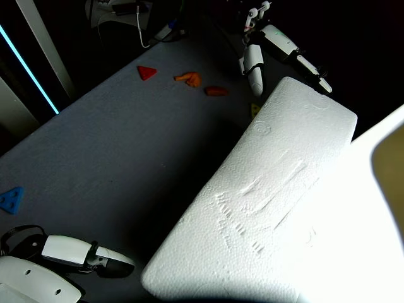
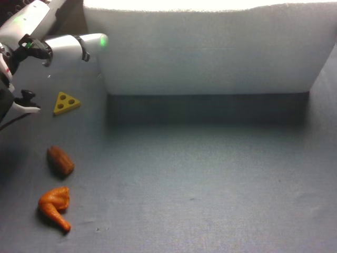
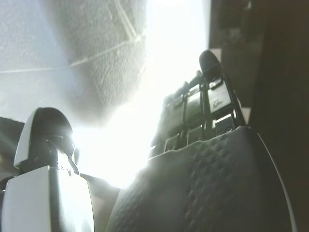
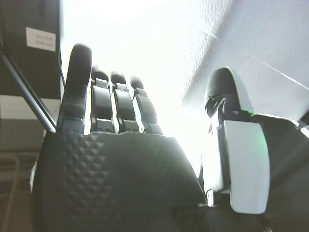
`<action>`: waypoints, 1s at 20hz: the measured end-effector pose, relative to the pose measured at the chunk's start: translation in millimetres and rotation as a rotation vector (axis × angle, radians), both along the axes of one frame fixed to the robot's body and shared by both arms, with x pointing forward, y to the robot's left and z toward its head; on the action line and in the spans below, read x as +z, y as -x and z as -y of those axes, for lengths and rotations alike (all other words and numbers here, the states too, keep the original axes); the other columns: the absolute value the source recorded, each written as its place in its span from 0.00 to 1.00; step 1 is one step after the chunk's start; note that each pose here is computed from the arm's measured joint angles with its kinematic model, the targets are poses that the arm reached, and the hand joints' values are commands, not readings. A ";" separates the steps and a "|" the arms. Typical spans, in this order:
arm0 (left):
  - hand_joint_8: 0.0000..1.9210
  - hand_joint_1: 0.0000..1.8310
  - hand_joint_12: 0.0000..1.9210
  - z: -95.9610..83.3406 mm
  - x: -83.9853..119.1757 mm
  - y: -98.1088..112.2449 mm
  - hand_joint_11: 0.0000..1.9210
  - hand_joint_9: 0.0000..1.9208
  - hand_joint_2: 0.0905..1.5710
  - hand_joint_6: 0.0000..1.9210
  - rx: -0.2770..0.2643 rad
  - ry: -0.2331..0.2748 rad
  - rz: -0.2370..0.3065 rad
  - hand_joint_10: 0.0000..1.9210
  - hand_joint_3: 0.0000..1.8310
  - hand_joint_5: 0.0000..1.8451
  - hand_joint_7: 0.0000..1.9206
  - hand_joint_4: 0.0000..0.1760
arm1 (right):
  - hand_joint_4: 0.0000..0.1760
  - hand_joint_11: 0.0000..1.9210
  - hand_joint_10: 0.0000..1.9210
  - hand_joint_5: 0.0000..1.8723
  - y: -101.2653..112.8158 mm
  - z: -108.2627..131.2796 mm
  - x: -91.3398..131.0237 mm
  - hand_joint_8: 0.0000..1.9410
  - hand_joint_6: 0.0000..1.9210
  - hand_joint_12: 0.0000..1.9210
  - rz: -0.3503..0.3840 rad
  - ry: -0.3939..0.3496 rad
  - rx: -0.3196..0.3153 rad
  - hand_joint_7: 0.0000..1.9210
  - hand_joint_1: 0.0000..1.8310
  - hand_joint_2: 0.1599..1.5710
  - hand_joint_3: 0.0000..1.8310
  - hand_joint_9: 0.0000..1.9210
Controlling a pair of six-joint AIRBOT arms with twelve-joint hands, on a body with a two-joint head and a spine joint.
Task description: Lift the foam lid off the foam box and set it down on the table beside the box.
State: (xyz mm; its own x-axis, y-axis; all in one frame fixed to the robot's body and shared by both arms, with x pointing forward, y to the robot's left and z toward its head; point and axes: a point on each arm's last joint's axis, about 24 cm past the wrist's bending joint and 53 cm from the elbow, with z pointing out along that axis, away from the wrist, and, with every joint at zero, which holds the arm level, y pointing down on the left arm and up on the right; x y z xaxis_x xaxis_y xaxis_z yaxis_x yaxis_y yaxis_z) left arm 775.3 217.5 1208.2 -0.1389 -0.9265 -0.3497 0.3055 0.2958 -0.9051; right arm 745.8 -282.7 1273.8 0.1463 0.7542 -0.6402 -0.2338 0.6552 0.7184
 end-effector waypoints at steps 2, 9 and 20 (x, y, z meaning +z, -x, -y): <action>0.00 0.29 0.02 3.2 -0.1 -1.6 0.00 0.00 0.66 0.00 -0.006 -0.002 -0.002 0.00 0.00 0.00 0.00 0.00 | 0.00 0.00 0.00 0.00 -1.5 -2.1 -0.3 0.00 0.00 0.75 0.003 -0.010 0.006 0.00 0.22 0.69 0.01 0.00; 0.00 0.27 0.22 8.7 -1.8 -7.4 0.00 0.00 0.65 0.00 -0.011 0.013 -0.010 0.00 0.00 0.00 0.00 0.00 | 0.00 0.00 0.00 0.00 -6.8 -13.0 -3.7 0.00 0.00 0.00 0.003 -0.059 0.039 0.00 0.22 0.68 0.00 0.00; 0.00 0.27 0.07 17.4 -5.5 -13.4 0.00 0.00 0.65 0.00 -0.022 0.035 -0.026 0.00 0.00 0.01 0.00 0.00 | 0.00 0.00 0.00 0.00 -9.6 -17.5 -3.9 0.00 0.00 0.00 0.006 -0.079 0.050 0.00 0.20 0.68 0.00 0.00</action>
State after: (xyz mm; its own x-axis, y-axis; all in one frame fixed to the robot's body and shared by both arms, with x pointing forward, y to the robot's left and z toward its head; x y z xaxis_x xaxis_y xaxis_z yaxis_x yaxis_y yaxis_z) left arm 788.7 200.1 1202.7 -0.1681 -0.9349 -0.3126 0.2876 0.2568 -0.9227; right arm 755.4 -265.2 1269.9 0.1107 0.8085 -0.5779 -0.2696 0.5842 0.7655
